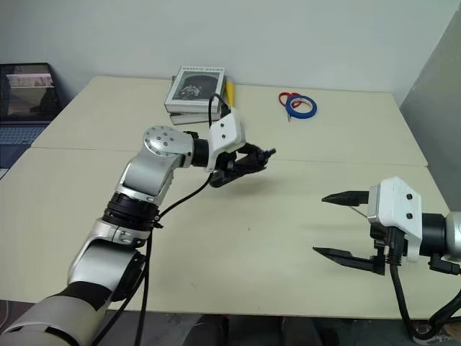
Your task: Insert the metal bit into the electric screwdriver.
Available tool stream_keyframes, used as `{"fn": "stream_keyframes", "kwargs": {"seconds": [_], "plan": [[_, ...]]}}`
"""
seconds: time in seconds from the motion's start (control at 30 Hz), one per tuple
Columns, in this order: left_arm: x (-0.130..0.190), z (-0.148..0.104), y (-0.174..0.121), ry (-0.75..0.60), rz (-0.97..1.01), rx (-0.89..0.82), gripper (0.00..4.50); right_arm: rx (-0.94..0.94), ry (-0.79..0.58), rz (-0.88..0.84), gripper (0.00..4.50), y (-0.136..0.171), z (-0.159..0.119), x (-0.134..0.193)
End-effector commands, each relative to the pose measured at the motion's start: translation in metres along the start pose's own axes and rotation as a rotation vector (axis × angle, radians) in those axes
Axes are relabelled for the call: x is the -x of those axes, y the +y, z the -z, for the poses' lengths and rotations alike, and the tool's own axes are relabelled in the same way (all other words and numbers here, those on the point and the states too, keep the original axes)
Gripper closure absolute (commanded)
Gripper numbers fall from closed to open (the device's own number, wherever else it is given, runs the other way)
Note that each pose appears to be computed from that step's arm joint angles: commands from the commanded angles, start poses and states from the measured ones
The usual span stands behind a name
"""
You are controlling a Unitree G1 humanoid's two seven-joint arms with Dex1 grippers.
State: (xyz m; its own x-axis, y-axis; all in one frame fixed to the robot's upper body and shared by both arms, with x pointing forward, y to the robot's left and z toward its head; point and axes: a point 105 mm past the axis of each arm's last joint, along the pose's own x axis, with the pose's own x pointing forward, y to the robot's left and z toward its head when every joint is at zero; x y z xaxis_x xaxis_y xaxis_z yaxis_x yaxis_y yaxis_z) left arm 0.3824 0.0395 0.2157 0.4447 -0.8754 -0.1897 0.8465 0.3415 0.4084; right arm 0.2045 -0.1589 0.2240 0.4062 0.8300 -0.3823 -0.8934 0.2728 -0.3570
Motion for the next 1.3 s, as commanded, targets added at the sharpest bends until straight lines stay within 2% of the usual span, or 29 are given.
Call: {"fn": "stream_keyframes", "kwargs": {"seconds": [0.03, 0.13, 0.37, 0.7, 0.97, 1.1, 1.3], "plan": [[0.007, -0.017, 0.006, -0.164, -0.124, 0.058, 2.85, 0.037, -0.008, 0.014, 0.00, -0.006, -0.007, 0.001], [0.010, -0.014, 0.002, -0.230, -0.163, 0.084, 2.85, 0.040, -0.025, 0.015, 0.00, -0.009, -0.011, 0.000], [0.017, -0.001, 0.000, -0.279, -0.259, 0.145, 2.85, 0.055, -0.064, 0.036, 0.00, -0.016, -0.016, -0.005], [0.043, 0.022, -0.002, -0.235, -0.351, 0.175, 2.85, 0.065, -0.169, 0.069, 0.00, -0.029, -0.035, -0.011], [0.063, 0.029, -0.004, -0.225, -0.441, 0.190, 2.85, 0.075, -0.204, 0.049, 0.00, -0.031, -0.039, -0.016], [0.063, 0.020, -0.006, -0.263, -0.453, 0.199, 2.85, 0.080, -0.205, 0.045, 0.00, -0.033, -0.039, -0.018], [0.046, -0.005, -0.012, -0.358, -0.378, 0.240, 2.85, 0.075, -0.194, 0.038, 0.00, -0.036, -0.038, -0.018]]}}
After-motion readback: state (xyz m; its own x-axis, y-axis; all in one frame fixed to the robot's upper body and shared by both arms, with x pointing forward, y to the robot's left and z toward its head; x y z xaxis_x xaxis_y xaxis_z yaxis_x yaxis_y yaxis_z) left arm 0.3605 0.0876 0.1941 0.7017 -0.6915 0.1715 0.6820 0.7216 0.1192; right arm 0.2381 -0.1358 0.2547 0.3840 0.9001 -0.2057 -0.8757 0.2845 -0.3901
